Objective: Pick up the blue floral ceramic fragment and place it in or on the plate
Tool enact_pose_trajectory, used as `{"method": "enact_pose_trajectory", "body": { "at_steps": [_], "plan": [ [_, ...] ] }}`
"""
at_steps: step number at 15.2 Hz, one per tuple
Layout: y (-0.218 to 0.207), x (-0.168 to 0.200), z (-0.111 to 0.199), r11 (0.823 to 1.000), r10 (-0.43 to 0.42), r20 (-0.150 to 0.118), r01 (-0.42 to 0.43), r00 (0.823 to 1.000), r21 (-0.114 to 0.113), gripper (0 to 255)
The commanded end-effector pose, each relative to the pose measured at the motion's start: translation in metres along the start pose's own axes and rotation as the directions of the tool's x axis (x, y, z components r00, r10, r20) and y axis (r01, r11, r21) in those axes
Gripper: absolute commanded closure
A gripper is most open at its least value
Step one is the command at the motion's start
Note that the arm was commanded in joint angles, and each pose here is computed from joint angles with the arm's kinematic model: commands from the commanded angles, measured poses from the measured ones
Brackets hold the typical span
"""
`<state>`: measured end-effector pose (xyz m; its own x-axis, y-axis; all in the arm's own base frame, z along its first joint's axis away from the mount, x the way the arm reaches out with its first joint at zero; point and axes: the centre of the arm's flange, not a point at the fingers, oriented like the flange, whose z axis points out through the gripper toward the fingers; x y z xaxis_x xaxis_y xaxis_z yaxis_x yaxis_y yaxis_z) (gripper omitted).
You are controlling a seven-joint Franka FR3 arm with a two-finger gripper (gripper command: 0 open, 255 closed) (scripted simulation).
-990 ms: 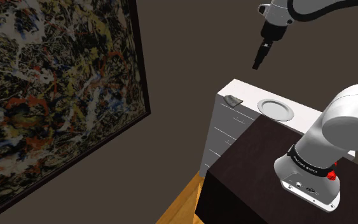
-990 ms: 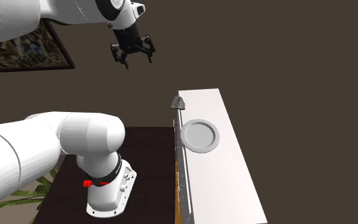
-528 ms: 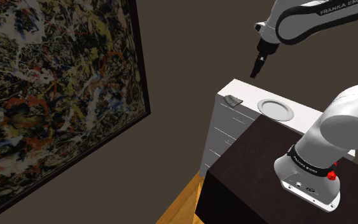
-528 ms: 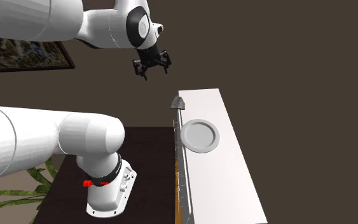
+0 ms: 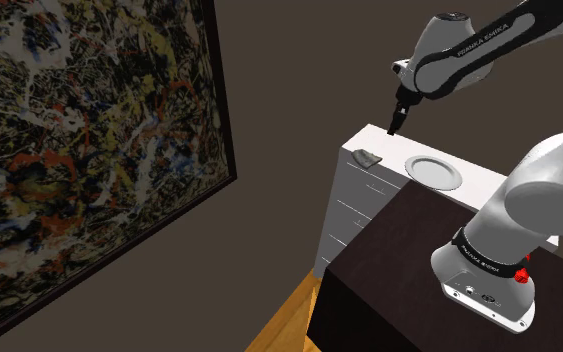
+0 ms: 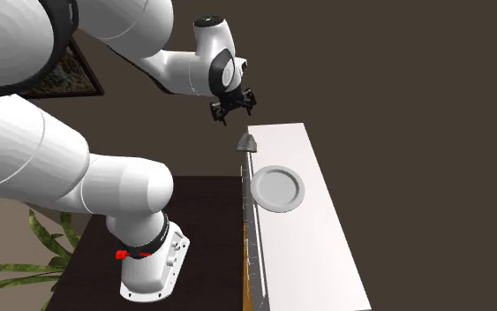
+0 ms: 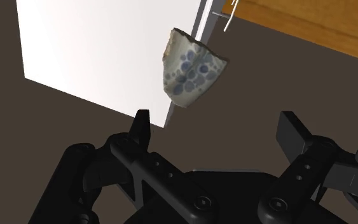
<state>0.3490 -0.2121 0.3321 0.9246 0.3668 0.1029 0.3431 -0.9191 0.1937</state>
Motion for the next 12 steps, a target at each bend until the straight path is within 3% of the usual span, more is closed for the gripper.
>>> {"method": "enact_pose_trajectory", "body": {
  "at_steps": [1,10,12],
  "plan": [
    [0.015,-0.004,0.022,1.0,-0.016,-0.005,0.016,1.0,-0.011,0],
    [0.074,-0.01,0.123,0.996,-0.081,-0.023,0.08,0.996,-0.046,0],
    [0.074,-0.01,0.128,0.996,-0.081,-0.023,0.08,0.996,-0.046,0]
  ]
}}
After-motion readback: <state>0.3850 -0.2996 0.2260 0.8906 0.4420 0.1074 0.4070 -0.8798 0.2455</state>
